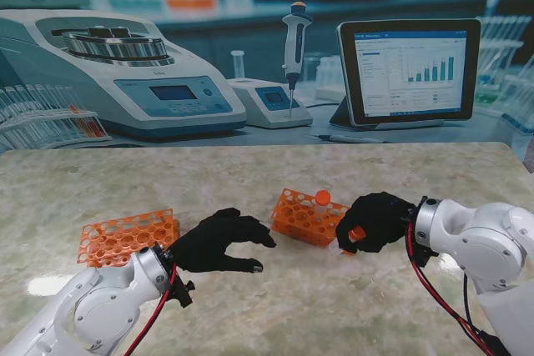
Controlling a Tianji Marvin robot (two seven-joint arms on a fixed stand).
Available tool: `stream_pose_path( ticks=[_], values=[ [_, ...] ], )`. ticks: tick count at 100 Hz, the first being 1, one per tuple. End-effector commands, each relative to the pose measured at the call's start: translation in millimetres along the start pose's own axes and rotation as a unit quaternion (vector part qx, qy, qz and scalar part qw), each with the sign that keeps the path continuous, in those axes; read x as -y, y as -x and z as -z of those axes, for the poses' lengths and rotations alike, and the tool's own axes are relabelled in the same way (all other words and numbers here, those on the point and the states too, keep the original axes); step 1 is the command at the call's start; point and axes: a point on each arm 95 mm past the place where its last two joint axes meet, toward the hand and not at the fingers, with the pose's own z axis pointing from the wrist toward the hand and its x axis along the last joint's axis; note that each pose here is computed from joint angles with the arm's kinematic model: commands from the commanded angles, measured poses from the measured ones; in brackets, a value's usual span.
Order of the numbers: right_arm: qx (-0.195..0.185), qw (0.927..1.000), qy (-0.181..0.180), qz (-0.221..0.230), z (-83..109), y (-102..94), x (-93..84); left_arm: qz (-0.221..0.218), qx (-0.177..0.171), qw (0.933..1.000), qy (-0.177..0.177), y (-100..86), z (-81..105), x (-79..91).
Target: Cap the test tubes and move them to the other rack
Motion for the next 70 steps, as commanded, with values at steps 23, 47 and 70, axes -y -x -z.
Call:
stream_pose_path(
  ticks=[23,47,70],
  values=[
    [0.015,0.9993,-0.034,-0.009,-13.4,12.4,3.6,0.001,0.003,1.0,0.005,1.3,2.2,-3.6],
    [0.024,0.9981,-0.053,-0.017,-23.7,21.4,5.3,0.002,0.005,1.0,0.006,2.4,2.6,-4.8],
    [0.032,0.9969,-0.069,-0.019,-34.0,29.9,5.6,0.002,0.006,1.0,0.006,3.4,3.0,-4.7]
  ],
)
